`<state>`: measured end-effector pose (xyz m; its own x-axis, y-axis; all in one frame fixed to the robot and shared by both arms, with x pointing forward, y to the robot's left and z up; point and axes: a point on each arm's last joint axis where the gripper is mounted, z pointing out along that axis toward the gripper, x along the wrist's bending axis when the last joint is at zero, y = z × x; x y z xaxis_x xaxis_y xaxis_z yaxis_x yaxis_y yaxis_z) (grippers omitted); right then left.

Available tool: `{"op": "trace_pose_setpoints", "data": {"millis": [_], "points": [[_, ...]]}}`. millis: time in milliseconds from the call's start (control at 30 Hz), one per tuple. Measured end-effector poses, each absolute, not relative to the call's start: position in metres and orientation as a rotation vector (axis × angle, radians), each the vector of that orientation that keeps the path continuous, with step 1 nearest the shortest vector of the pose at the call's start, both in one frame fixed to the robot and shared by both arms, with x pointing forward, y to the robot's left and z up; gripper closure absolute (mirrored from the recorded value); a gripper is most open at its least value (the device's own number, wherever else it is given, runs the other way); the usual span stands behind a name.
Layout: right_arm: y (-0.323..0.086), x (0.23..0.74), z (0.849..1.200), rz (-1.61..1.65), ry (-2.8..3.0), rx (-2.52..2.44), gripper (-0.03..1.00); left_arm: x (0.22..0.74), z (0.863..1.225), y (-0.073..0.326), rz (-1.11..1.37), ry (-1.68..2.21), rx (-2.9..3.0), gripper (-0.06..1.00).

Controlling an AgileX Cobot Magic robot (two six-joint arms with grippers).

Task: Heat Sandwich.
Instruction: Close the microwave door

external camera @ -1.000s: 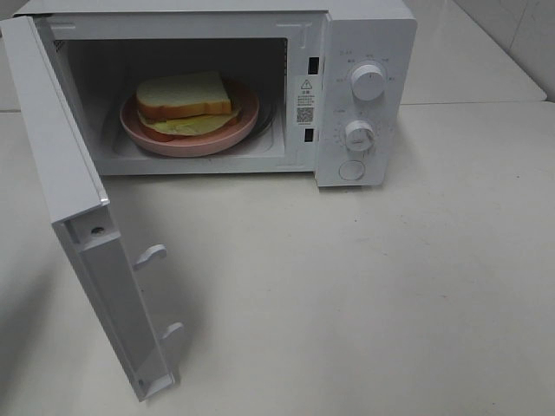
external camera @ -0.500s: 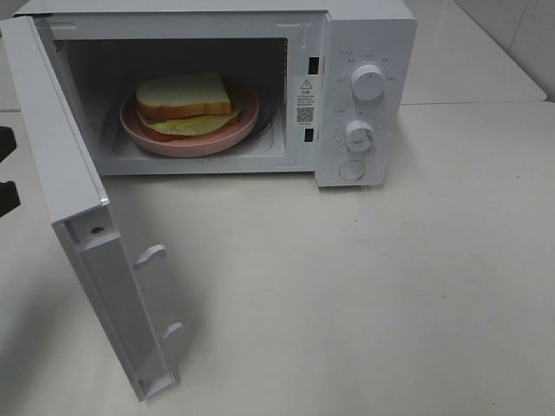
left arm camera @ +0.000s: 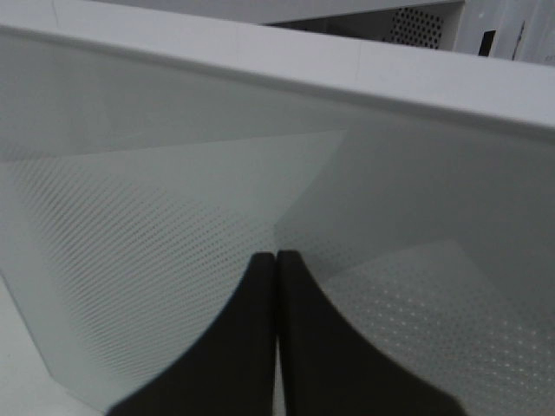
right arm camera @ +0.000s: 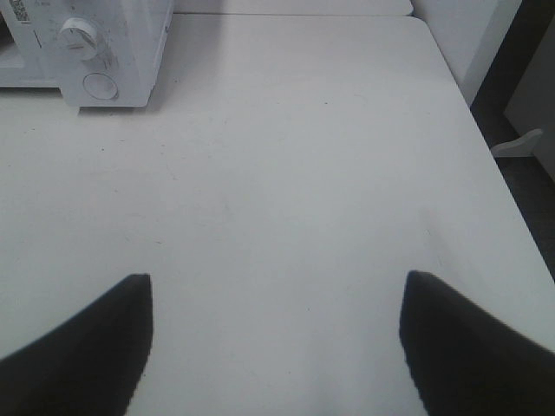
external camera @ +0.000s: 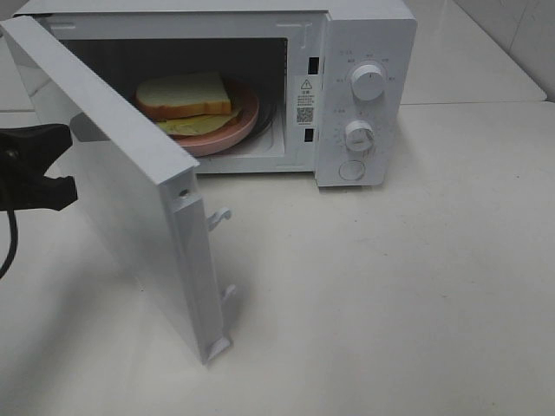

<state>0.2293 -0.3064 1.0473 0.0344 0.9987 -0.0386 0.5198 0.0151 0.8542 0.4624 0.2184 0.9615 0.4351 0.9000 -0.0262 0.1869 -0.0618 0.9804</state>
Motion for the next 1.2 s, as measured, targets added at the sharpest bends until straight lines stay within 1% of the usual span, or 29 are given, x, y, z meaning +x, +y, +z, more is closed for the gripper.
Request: {"op": "trace_pose_setpoints", "data": {"millis": [367, 500, 800, 1200], "points": [[-0.306, 0.229, 1.047, 0.845, 1.575, 1.595, 0.21, 0.478, 0.959, 0.183, 0.766, 0.988, 1.540, 0.94], [-0.306, 0.229, 1.047, 0.845, 1.575, 1.595, 0.21, 0.486, 0.957, 0.159, 0.794, 0.996, 1.540, 0.94], [-0.306, 0.229, 1.047, 0.845, 1.575, 1.595, 0.21, 0.506, 0.955, 0.125, 0.822, 1.025, 1.517, 0.94], [-0.306, 0.229, 1.047, 0.845, 1.575, 1.595, 0.21, 0.532, 0.947, 0.094, 0.818, 1.050, 1.521, 0.94]]}}
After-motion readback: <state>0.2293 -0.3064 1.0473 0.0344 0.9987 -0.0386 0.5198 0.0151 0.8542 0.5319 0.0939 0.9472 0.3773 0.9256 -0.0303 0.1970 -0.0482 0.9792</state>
